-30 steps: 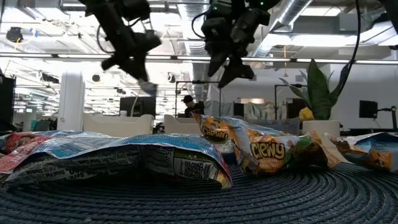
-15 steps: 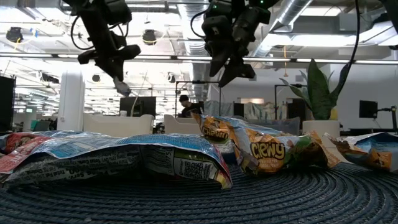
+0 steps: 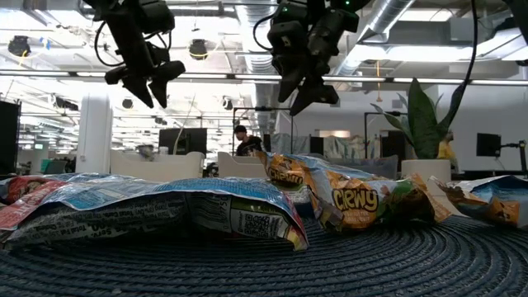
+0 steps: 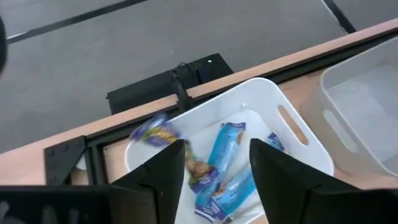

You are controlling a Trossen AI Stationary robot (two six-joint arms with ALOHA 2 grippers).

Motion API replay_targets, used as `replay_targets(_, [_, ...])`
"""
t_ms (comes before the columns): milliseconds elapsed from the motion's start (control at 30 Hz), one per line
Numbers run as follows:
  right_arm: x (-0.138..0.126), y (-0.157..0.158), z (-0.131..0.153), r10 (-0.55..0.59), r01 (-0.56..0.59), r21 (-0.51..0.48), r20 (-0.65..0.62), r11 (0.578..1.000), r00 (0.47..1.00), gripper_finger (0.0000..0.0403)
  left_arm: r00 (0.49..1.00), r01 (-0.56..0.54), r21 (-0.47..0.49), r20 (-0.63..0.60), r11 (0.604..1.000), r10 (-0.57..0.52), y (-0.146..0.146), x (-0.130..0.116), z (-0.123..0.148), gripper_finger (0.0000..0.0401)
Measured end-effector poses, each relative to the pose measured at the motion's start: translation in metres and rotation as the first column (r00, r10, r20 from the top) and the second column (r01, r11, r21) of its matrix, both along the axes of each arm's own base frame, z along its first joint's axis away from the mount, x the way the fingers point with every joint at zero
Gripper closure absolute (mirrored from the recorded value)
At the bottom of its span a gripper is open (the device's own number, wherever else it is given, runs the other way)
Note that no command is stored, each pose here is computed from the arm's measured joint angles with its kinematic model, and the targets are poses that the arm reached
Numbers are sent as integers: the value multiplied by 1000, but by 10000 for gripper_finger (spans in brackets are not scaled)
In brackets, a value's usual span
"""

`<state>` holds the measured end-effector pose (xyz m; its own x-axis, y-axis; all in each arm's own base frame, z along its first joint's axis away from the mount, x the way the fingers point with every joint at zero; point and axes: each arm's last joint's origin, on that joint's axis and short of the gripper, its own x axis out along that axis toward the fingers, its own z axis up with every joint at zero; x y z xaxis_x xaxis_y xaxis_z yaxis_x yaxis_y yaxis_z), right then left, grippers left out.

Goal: Pick and place Granola Bars by type
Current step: Put the yellow granola bar into the black bin

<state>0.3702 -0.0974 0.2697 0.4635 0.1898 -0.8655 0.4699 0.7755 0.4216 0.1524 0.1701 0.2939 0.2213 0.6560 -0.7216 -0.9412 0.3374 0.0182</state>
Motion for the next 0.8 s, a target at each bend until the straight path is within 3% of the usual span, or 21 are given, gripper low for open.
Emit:
replay_targets(100, [0, 3, 0, 19, -19, -5, -2, 1000, 1000, 236, 998, 43, -42, 53, 998, -41, -1, 2, 0, 226])
replay_targets(233, [2, 11, 0, 81, -81, -27, 5, 996, 997, 241, 974, 193, -89, 135, 977, -180, -5, 9, 0, 231])
replay_targets(500, [-3, 36, -4, 243, -246, -37, -80, 968, 967, 256, 886, 434, -154, 252, 888, -389, -25, 26, 0, 238])
replay_targets(633, [-7, 48, -6, 313, -318, -26, -128, 948, 941, 267, 792, 583, -175, 341, 793, -507, -41, 39, 2, 238])
replay_targets(800, [-15, 67, -3, 415, -424, -13, -178, 905, 892, 278, 618, 767, -174, 460, 618, -637, -69, 57, 6, 238])
